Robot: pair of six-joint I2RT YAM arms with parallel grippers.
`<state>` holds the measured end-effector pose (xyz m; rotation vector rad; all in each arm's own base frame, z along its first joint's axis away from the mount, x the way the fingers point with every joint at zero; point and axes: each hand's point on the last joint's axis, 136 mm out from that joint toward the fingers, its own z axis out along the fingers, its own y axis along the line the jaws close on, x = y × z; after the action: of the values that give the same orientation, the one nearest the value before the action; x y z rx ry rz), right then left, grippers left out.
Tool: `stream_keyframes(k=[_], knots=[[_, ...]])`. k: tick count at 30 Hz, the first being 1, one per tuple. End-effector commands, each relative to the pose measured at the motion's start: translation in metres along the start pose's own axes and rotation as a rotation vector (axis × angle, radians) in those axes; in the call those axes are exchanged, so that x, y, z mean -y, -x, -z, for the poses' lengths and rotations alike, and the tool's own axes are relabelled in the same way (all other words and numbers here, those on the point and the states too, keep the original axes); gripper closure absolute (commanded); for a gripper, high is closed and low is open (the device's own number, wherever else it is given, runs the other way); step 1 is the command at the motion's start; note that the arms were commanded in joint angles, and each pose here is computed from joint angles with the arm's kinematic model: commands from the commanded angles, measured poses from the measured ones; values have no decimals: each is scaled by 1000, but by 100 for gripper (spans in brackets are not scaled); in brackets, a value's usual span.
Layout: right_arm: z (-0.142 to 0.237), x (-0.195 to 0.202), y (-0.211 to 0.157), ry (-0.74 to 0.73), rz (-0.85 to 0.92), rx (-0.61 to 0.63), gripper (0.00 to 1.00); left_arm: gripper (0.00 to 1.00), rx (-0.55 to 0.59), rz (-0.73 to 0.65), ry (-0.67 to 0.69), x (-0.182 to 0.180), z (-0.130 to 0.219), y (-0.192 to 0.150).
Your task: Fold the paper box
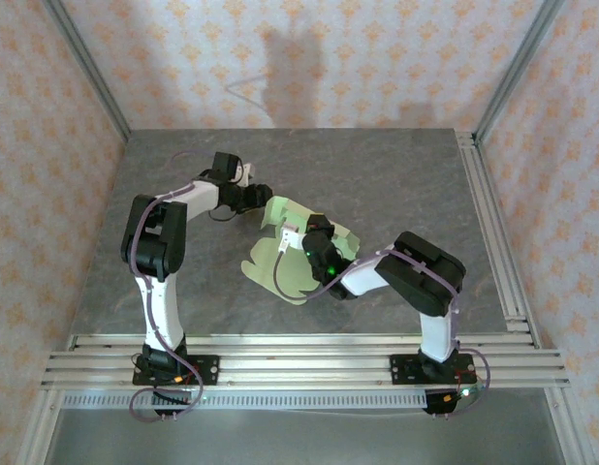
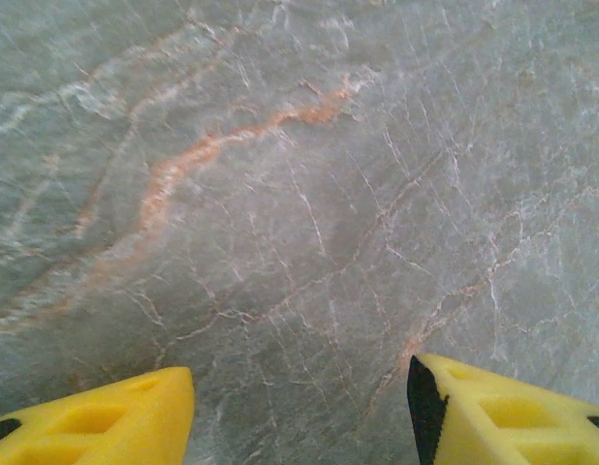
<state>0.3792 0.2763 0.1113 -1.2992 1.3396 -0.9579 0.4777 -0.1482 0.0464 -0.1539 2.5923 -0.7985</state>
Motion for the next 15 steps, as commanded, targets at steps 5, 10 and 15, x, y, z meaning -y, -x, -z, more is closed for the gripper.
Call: stream_keyframes(k=[5, 10, 15], knots=[[0, 0, -3, -27, 23, -43, 100, 41, -12, -62, -73, 17, 4, -7], [0, -4, -4, -14, 20, -49, 100, 45, 55, -70, -117, 25, 9, -10], [0, -5, -5, -10, 15, -52, 100, 46, 120, -114, -173, 39, 13, -13]])
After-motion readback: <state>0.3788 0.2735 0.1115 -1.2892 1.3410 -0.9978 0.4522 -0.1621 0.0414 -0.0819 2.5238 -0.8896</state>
